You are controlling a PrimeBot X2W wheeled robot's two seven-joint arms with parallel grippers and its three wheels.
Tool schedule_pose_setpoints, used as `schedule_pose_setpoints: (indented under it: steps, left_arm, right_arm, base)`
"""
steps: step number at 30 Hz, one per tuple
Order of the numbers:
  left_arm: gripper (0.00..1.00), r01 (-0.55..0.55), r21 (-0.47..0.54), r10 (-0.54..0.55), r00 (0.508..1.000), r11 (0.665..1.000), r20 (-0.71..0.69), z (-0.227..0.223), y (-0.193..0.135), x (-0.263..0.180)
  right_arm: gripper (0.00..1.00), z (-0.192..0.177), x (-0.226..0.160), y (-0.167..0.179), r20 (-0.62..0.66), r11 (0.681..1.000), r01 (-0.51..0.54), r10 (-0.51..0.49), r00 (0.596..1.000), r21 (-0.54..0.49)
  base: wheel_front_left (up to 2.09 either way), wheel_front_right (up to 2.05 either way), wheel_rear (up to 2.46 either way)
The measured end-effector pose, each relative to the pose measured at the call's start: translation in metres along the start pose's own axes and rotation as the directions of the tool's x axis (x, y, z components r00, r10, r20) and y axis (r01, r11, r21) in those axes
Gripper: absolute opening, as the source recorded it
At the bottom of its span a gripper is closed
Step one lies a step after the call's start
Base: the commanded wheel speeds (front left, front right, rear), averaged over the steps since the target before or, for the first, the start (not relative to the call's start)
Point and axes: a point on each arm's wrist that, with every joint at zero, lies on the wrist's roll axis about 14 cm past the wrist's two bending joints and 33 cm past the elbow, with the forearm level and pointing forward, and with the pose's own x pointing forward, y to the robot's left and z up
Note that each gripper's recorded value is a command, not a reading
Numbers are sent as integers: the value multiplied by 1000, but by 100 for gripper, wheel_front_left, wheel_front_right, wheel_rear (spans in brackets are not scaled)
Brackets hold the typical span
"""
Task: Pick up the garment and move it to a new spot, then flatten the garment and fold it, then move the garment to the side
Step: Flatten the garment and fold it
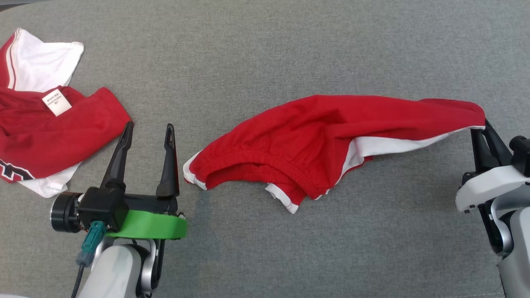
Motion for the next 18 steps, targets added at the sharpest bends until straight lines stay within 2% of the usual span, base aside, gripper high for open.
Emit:
schedule_pose_setpoints:
  steps: [1, 2, 6, 12, 18]
  left_arm:
    - [100, -4, 2, 4, 1000, 1000, 0, 0, 1, 0]
    - [100, -7, 4, 7, 1000, 1000, 0, 0, 2, -1]
    - [100, -13, 6, 13, 1000, 1000, 2, 1, 4, -2]
    - [100, -23, 12, 23, 1000, 1000, 1, 3, 6, -9]
    - [100, -27, 12, 27, 1000, 1000, 7, 7, 4, -17]
  right_arm:
    - [97, -6, -1, -3, -15, 1000, 12, -12, 1000, 5]
    - [100, -9, -1, -5, -19, 1000, 22, -21, 1000, 13]
    - [100, -18, -7, -4, -18, 996, 52, -51, 999, 67]
    - [100, -31, -38, 4, -27, 988, 84, -81, 996, 130]
    - [100, 6, -55, 20, 103, 985, 54, -71, 992, 167]
  base:
    - [0, 0, 0]
    - [0, 0, 0]
    - [0, 0, 0]
    - [0, 0, 0]
    - [0, 0, 0]
